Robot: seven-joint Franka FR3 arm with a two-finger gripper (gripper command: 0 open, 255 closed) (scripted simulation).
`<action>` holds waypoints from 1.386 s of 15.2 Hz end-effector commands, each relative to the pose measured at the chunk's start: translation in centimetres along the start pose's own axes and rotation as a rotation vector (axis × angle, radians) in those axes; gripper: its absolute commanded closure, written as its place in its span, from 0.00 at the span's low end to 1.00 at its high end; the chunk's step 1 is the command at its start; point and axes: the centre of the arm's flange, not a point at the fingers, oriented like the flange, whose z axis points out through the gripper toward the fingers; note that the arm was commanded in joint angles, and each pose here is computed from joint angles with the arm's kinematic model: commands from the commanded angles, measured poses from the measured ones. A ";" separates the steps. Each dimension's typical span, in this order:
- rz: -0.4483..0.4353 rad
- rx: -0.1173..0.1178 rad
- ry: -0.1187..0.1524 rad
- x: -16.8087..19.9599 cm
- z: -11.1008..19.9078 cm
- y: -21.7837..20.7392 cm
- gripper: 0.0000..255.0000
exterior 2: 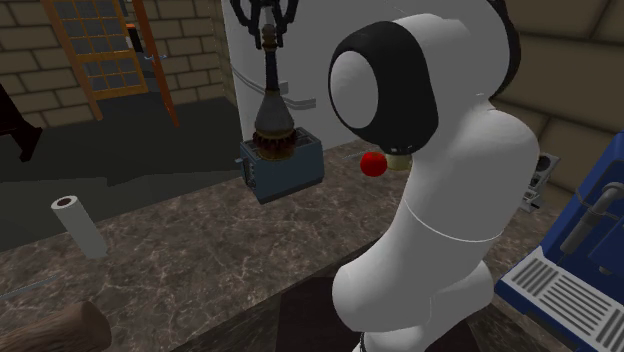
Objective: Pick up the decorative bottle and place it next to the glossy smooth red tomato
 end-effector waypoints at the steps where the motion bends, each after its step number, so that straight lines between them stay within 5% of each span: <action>1: -0.002 0.001 0.002 0.5 1.3 2.2 1.00; 21: -0.002 0.001 0.002 7.0 10.4 26.1 1.00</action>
